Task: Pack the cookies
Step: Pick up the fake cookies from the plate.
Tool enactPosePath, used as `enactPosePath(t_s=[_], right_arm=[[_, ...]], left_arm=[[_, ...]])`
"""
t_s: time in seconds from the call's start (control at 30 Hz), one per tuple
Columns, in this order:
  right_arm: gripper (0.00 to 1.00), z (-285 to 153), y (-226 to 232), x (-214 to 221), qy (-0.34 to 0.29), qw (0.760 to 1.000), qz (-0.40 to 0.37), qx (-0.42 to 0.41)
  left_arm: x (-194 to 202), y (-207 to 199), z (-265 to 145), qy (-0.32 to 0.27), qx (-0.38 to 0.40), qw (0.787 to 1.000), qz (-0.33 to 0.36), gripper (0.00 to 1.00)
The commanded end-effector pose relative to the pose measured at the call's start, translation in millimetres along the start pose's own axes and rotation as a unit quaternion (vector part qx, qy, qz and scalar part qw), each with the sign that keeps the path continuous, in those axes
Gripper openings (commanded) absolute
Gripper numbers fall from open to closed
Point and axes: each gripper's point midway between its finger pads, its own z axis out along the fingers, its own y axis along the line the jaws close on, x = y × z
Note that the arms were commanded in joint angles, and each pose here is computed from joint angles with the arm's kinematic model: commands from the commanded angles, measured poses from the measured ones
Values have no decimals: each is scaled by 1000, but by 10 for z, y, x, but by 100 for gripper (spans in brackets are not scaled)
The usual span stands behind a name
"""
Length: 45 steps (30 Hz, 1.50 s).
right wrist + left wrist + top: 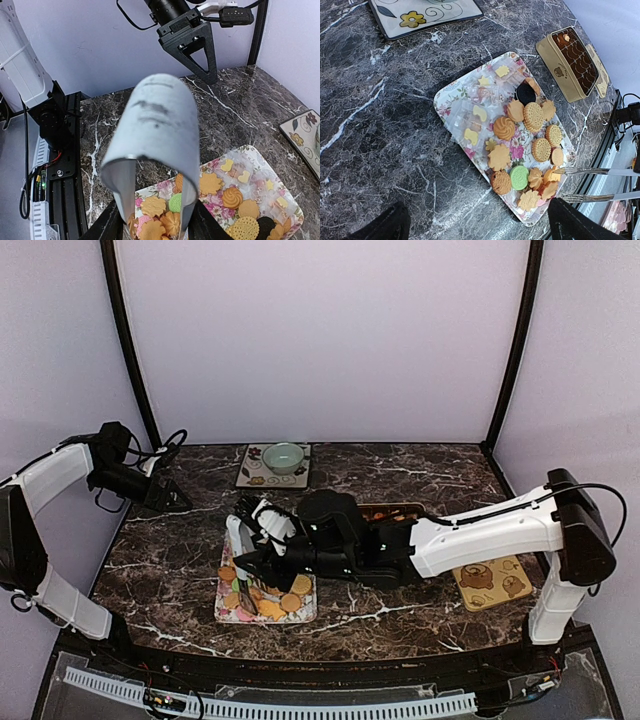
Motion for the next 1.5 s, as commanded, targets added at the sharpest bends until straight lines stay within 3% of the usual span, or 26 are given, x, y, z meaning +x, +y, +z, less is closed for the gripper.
enactPosePath(t_s=[0.0,0.73,1.47], right_arm=[[43,37,84,-389,-63,998,2,-18],[39,239,63,-135,-39,999,-10,-16],[0,-163,-138,-649,-110,994,18,-6]], left_arm=[[14,-13,-39,0,-1,1000,-2,99],[19,-23,-36,0,3,1000,-1,99],[-2,-32,-40,-2,6,1000,-1,98]])
